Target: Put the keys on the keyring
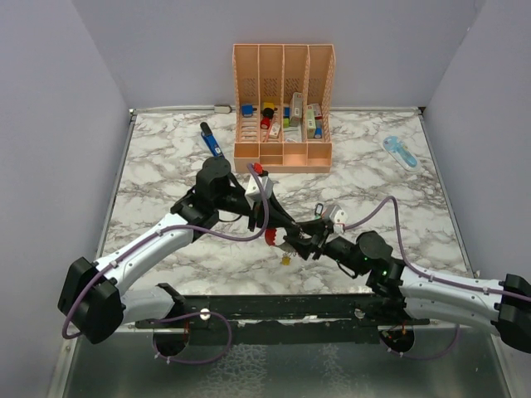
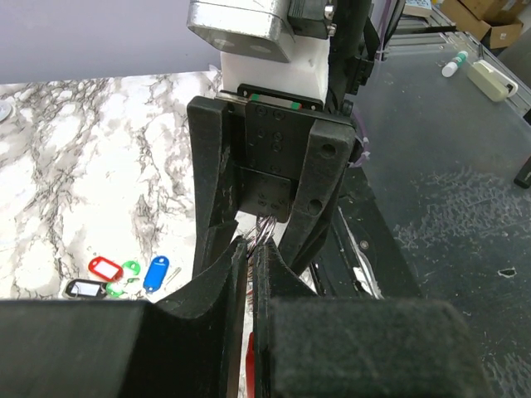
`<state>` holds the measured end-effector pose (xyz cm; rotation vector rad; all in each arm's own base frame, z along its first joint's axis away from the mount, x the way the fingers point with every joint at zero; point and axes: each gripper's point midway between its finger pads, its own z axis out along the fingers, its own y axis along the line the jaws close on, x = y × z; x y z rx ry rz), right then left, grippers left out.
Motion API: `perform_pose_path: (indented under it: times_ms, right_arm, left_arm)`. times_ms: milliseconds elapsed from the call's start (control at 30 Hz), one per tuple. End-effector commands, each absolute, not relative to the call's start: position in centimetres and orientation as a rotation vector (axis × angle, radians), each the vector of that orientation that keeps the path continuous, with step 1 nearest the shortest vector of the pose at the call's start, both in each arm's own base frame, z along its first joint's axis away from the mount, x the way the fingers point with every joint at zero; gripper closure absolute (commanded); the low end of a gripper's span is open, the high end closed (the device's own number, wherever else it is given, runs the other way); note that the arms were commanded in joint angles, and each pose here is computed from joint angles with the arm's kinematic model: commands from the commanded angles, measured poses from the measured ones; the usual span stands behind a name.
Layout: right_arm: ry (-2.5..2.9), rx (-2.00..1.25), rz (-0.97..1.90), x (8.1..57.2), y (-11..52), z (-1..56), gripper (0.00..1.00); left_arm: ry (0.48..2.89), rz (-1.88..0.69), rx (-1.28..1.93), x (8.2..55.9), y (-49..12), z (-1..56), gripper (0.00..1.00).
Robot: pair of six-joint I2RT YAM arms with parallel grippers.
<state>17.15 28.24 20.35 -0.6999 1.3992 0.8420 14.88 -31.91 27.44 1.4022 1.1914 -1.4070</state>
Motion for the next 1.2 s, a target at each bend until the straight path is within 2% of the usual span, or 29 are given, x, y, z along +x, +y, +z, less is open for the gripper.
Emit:
perform_pose_path:
  times_ms: [0,100,300,433,867,1100,1167]
  right_arm:
    - [1.304,-0.685,0.904,16.9,29.3,22.5,0.56]
    - [1.288,-0.688,0.901,17.1,29.7,22.6,0.58]
    - [1.281,-0.690,0.909,17.3,30.1,22.4,0.80]
    - [1.267,-0.678,0.915,17.3,30.2,22.7,0.90]
    - [1.219,-0.657,0.940,17.3,30.3,23.6,0.94]
    - [1.189,-0.657,0.949,17.1,30.3,24.3,0.95]
    - [1.185,-0.660,0.955,16.9,30.3,24.3,0.95]
  left_arm:
    - [1.139,-1.427,1.416,14.6,-32.0,28.3,1.00]
    - [1.161,-1.437,1.406,14.7,-32.1,28.1,1.00]
    - [1.191,-1.437,1.372,15.2,-32.3,28.1,1.00]
    - [1.206,-1.442,1.370,15.2,-32.3,27.7,0.96]
    - [1.244,-1.468,1.381,15.0,-32.3,26.2,0.86]
    - [1.261,-1.453,1.405,15.0,-32.1,24.8,0.84]
    - [1.260,-1.448,1.419,14.8,-32.0,24.3,0.86]
